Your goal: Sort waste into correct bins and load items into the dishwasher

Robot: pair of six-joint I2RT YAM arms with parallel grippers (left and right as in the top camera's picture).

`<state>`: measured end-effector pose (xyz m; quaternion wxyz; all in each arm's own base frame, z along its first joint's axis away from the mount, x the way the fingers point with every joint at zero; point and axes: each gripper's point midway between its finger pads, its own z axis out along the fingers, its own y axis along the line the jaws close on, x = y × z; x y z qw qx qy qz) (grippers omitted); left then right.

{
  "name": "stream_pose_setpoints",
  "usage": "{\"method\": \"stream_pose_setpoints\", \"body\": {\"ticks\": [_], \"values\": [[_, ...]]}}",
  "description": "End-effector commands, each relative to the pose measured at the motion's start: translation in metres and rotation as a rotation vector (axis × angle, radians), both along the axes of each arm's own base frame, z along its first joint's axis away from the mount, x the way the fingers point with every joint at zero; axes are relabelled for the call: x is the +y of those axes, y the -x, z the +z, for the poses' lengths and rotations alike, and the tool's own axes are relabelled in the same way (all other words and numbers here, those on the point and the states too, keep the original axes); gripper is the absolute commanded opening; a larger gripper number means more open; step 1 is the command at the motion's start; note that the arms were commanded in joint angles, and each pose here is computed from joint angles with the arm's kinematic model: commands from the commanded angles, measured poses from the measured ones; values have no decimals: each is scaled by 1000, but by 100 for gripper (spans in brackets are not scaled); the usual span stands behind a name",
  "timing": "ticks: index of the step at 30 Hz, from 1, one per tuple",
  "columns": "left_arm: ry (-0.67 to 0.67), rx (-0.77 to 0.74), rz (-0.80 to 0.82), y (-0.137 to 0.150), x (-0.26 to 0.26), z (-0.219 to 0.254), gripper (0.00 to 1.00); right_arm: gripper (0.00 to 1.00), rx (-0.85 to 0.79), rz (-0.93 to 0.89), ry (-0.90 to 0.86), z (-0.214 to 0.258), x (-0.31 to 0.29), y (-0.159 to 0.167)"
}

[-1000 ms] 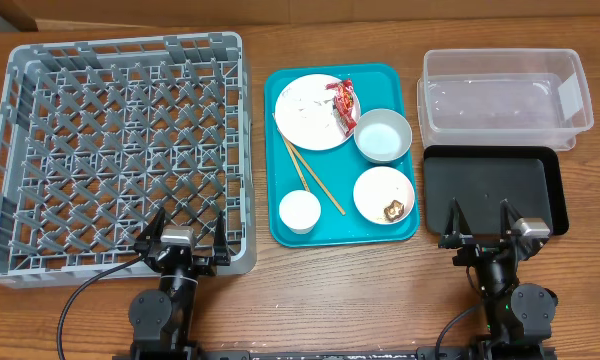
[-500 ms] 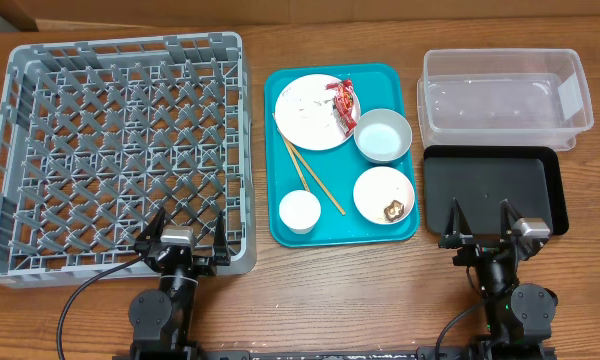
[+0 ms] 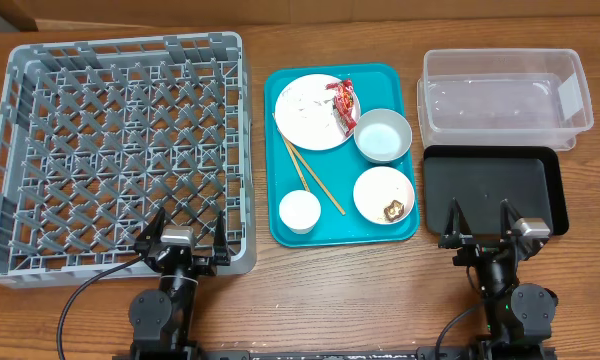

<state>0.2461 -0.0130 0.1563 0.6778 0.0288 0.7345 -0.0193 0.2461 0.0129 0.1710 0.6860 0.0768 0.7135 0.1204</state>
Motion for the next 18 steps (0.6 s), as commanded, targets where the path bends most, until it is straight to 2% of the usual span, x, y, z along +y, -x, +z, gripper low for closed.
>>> {"method": "stream_pose_setpoints", "body": {"ticks": [1,18], "values": [[-8,0,6,0,2,-1,100,100,-9,-2,1,-1,-1,0],[-8,0,6,0,2,-1,100,100,-23,-3,0,3,-1,0]]}}
